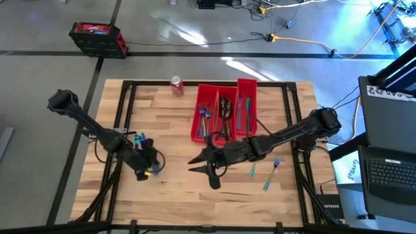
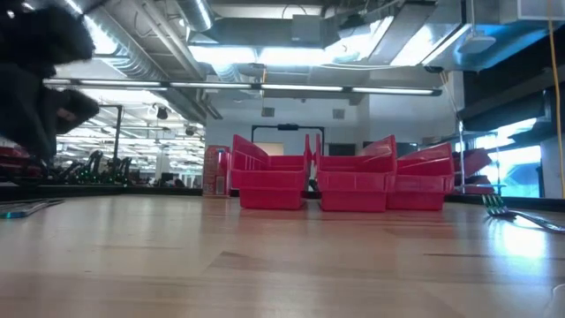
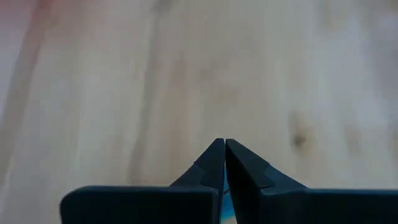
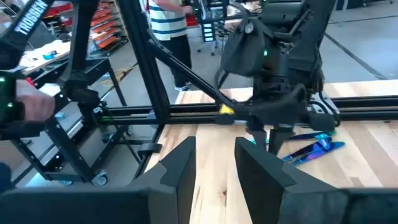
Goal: Sort silverware
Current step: Put the right purple table knife into the right red bin
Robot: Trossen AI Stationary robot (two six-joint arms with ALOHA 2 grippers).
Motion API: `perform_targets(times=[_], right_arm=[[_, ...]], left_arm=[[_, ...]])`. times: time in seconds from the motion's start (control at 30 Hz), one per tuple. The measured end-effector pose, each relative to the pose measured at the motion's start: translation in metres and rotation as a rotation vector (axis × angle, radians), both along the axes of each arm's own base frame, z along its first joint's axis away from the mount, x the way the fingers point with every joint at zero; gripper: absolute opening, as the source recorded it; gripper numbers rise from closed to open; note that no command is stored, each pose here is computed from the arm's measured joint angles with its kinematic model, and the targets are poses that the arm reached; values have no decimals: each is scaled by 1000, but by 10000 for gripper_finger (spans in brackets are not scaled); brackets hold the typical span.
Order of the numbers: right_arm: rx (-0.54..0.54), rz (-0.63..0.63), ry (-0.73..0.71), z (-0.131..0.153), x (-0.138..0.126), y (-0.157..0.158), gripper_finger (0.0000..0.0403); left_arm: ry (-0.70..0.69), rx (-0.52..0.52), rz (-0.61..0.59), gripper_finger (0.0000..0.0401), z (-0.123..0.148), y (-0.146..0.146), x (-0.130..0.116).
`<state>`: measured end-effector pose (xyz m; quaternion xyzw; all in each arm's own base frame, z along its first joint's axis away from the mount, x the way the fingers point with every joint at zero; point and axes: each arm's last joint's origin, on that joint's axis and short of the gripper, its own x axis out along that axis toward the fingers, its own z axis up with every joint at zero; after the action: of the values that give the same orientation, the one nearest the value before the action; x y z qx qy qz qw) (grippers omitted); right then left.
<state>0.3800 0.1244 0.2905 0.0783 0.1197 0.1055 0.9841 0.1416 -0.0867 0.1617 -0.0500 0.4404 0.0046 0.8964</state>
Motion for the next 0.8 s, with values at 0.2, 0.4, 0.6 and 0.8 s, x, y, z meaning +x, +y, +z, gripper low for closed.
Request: perform_targets(times=[0.2,0.4,0.6,0.8], right_arm=[[-21,0,43,-8,2,0,97],[-51,23,65,-11,1,0,97],[-81,28,66,-12,1,-1,97],[-84,31,73,-12,1,-1,97]], left_arm=[[76,-104,150,0,-4,5,-2],[106,-191,294,0,-5,6,-4],[126,-233,482,0,-8,11,-6],[149,-324,637,0,-10,16,-3]])
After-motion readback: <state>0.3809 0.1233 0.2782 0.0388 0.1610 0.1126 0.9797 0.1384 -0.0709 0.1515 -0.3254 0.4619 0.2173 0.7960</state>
